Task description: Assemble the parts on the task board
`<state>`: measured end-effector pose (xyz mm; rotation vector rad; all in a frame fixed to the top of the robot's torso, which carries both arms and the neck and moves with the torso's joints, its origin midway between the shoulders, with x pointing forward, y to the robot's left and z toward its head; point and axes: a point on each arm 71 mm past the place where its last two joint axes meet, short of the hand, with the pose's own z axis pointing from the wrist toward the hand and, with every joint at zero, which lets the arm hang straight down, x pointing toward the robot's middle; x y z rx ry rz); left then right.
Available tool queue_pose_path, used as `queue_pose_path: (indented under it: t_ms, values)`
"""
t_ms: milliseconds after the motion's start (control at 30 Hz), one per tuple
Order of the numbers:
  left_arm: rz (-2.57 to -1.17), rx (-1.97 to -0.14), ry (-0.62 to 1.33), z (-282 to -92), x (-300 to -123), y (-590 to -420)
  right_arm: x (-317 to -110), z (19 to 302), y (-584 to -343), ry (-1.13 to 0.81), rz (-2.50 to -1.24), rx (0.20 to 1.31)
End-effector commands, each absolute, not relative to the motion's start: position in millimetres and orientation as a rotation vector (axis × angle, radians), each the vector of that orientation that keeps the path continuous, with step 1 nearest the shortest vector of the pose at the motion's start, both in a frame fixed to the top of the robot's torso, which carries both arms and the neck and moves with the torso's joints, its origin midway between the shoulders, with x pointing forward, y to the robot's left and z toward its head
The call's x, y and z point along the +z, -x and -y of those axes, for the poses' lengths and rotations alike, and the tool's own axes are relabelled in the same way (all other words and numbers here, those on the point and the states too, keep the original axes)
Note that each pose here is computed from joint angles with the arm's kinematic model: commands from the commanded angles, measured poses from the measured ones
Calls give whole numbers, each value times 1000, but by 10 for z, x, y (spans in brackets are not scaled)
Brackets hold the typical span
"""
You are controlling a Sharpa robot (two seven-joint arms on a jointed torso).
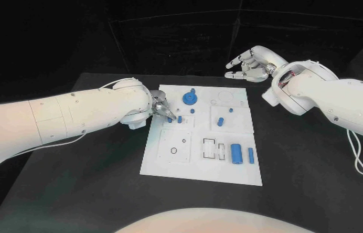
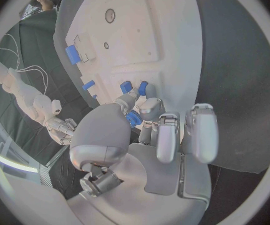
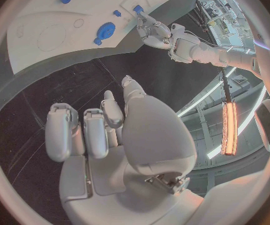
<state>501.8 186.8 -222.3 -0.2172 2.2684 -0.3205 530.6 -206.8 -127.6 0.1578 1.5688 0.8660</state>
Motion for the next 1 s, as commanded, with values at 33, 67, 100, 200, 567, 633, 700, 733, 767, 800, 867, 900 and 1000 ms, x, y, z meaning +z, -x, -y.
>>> queue_pose_path:
  t_ms: [33,67,100,200,567,633,700,733,767,800,867,900,1000]
  values:
    - [-2296,-290,213,-1893,-2271,-5002,-1260,2057,-5301,-150,-1566,877]
    - [-2293,-288,216,-1898,-2270,-5004,-1260,2058,-5301,-150,-1566,877]
    - [-2290,-288,220,-1903,-2269,-5007,-1260,2058,-5302,-150,-1566,877]
    - [-2276,-290,233,-1921,-2262,-5012,-1260,2060,-5303,-151,-1566,876]
    - [-2072,-464,401,-2002,-2144,-5074,-1261,2084,-5306,-155,-1565,872]
    - [-2054,-497,424,-2002,-2132,-5075,-1261,2089,-5306,-156,-1565,870]
    - [-2040,-529,441,-1997,-2122,-5075,-1261,2095,-5306,-156,-1565,869]
    - [-2032,-548,447,-1991,-2116,-5076,-1261,2098,-5307,-157,-1565,869]
    - [-2023,-570,450,-1983,-2108,-5077,-1261,2102,-5307,-157,-1565,868]
    - [-2015,-592,450,-1975,-2101,-5078,-1261,2105,-5307,-158,-1564,867]
    - [-2002,-644,452,-1956,-2089,-5082,-1262,2110,-5308,-159,-1564,866]
    - [-1986,-698,461,-1935,-2075,-5089,-1262,2113,-5309,-159,-1564,866]
    - [-1940,-789,460,-1892,-2040,-5111,-1264,2115,-5313,-161,-1566,865]
